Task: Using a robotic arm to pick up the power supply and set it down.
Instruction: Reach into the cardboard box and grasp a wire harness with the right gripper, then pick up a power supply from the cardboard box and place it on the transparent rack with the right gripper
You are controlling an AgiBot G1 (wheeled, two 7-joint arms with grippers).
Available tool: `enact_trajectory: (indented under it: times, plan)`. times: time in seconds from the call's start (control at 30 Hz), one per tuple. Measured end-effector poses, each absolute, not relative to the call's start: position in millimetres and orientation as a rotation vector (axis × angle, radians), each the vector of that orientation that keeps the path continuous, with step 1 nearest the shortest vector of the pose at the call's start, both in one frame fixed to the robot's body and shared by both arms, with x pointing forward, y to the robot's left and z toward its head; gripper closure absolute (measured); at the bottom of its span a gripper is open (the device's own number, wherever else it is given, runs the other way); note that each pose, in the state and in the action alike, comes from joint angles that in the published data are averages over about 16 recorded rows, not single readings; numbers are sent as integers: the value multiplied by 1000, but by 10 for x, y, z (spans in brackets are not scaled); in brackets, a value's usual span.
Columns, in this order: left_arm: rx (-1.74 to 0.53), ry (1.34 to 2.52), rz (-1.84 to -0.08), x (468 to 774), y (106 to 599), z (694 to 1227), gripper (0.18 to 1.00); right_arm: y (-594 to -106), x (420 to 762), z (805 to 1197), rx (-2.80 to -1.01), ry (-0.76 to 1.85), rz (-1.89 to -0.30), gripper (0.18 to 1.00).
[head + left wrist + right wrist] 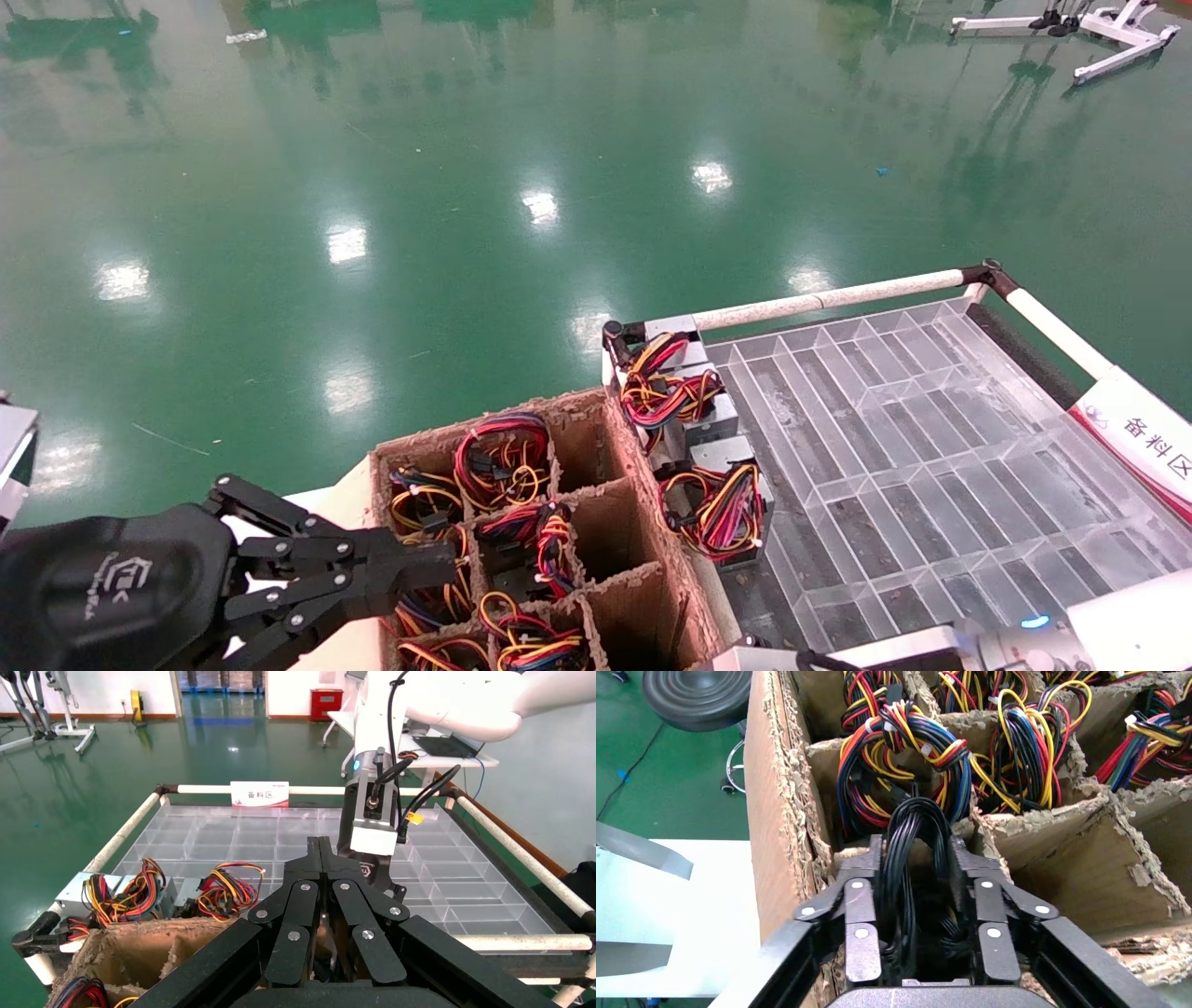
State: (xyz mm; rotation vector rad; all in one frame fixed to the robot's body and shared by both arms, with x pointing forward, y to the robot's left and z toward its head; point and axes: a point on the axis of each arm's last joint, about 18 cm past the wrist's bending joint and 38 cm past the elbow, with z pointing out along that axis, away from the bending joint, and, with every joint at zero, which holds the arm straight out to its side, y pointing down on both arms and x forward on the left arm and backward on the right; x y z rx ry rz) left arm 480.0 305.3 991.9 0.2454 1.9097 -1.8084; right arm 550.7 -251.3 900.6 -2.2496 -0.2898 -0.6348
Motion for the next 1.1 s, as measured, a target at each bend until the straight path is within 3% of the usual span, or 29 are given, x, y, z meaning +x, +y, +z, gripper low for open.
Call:
enact_trajectory:
  times: [0.37, 0.57, 0.8, 1.1]
  plan:
    - [245, 1910, -1808, 4800, 3053, 9919, 930, -2595, 5484, 9005, -2239, -274, -641, 871]
    - [245, 1910, -1808, 4800, 3053, 9919, 860, -2651, 5439, 9056, -2204, -263, -640, 934]
    - [245, 1910, -1808, 4800, 3053, 9919, 740, -2748, 5328, 9225, -2116, -253, -639, 966]
    - [245, 1910, -1808, 4800, 3053, 9919, 521, -2958, 5119, 9676, -1924, -257, -673, 973]
